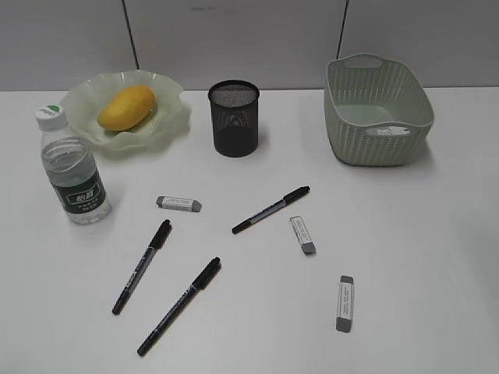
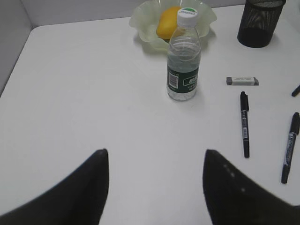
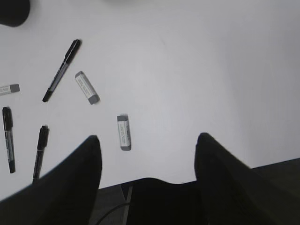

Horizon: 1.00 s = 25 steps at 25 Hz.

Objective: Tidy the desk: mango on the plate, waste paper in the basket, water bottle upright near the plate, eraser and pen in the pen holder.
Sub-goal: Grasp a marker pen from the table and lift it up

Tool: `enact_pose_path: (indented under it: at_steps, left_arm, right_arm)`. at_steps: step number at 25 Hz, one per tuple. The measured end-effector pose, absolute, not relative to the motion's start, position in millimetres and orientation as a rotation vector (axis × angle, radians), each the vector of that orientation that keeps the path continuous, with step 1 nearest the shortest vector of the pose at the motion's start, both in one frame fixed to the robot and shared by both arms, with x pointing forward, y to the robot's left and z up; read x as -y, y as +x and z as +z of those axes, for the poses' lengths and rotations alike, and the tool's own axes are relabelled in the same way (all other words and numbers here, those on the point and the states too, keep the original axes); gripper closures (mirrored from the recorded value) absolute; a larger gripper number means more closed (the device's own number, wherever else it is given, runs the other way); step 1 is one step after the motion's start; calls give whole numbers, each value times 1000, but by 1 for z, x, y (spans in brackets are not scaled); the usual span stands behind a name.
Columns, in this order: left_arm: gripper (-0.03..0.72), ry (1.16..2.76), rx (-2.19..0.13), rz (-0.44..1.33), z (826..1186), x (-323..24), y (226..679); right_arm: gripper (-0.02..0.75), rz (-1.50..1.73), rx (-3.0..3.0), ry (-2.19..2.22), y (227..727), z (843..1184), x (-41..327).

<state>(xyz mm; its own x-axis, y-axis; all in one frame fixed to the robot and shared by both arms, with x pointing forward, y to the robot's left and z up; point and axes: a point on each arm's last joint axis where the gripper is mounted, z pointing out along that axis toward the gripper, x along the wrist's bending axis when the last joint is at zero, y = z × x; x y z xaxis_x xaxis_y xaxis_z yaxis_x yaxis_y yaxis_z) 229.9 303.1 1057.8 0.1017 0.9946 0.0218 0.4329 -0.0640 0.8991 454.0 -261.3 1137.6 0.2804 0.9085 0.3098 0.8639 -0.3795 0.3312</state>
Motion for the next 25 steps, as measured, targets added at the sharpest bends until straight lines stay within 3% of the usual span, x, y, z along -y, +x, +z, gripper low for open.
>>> enact_pose_path:
  at_steps: [17,25]
  left_arm:
    - [207,1610,-1434,923,1058,-303,230]
    - [207,1610,-1434,923,1058,-303,230]
  right_arm:
    - [240,300,-1784,2735,581,1033,98]
    - [240,232,-1674,2838,611,991,53]
